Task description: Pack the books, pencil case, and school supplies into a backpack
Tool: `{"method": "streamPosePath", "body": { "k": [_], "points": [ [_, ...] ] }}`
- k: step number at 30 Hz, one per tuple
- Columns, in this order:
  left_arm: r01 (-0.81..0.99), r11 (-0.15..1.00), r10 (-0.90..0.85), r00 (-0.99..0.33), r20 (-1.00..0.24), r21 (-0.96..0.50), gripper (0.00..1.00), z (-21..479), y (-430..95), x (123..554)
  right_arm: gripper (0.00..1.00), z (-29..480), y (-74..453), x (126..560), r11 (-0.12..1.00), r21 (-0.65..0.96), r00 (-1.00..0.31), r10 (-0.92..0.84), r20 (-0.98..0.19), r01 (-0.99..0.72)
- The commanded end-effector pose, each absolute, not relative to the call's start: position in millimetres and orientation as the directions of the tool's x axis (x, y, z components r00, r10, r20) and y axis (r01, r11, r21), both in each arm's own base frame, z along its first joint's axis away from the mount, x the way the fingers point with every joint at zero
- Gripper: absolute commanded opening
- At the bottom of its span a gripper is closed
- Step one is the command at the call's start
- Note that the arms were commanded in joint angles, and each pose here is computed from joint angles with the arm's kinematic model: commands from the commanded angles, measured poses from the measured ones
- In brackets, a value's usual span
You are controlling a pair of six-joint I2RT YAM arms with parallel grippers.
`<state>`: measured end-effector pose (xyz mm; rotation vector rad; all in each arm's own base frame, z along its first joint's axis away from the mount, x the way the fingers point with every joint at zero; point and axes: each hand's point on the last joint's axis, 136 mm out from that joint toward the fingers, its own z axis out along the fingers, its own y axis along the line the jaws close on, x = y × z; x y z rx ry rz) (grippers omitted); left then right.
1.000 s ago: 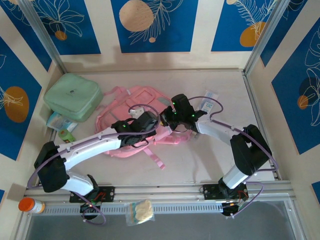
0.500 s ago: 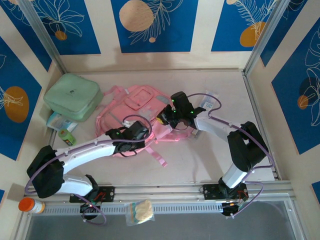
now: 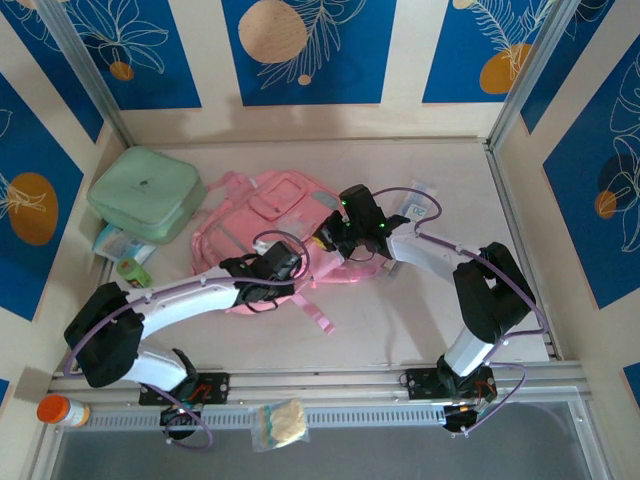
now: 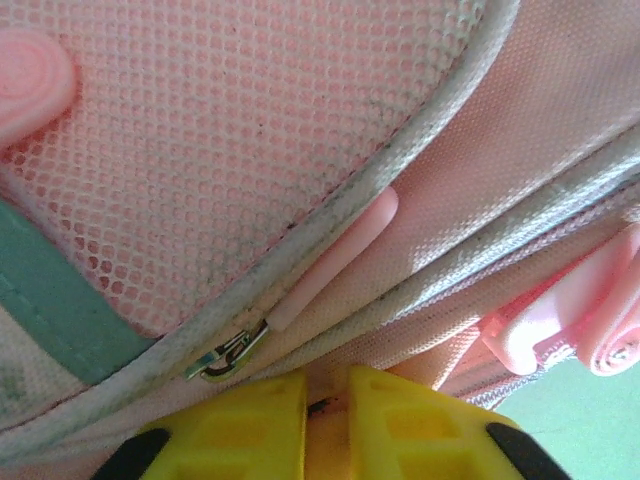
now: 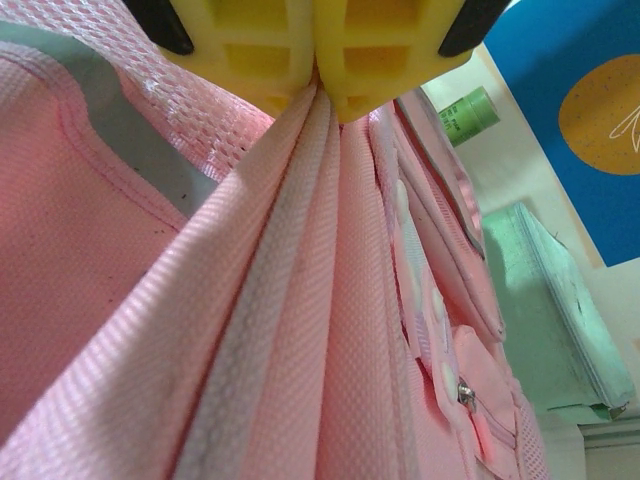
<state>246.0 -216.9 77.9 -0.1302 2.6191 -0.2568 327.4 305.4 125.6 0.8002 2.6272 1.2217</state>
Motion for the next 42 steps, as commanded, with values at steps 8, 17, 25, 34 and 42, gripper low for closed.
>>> {"method": "streamPosePath", "body": {
  "k": [8,17,25,34,42],
  "points": [
    [-0.084,0.968,-0.209,-0.793,-0.572,-0.237,0.0,103.9,-204.1,268.4,0.0,153.8,322.8,331.1,0.524,0.797,-0.896,0.441,0.046,0.299],
    [-0.063,0.963,-0.205,-0.799,-0.565,-0.26,0.0,120.6,-172.1,246.7,0.0,157.4,316.5,334.8,0.521,0.803,-0.903,0.427,0.048,0.289],
    [0.006,0.953,-0.161,-0.838,-0.522,-0.303,0.0,133.5,-187.2,239.0,0.0,164.4,318.1,336.2,0.517,0.808,-0.901,0.432,0.038,0.282],
    [0.113,0.942,-0.079,-0.84,-0.537,-0.316,0.27,165.5,-262.8,256.3,0.0,162.5,324.9,335.3,0.501,0.811,-0.895,0.441,0.06,0.301],
    [0.034,0.994,-0.025,-0.843,-0.538,-0.1,0.35,145.3,-252.7,269.5,0.0,160.4,325.3,334.0,0.502,0.809,-0.895,0.44,0.065,0.306]
  ]
}}
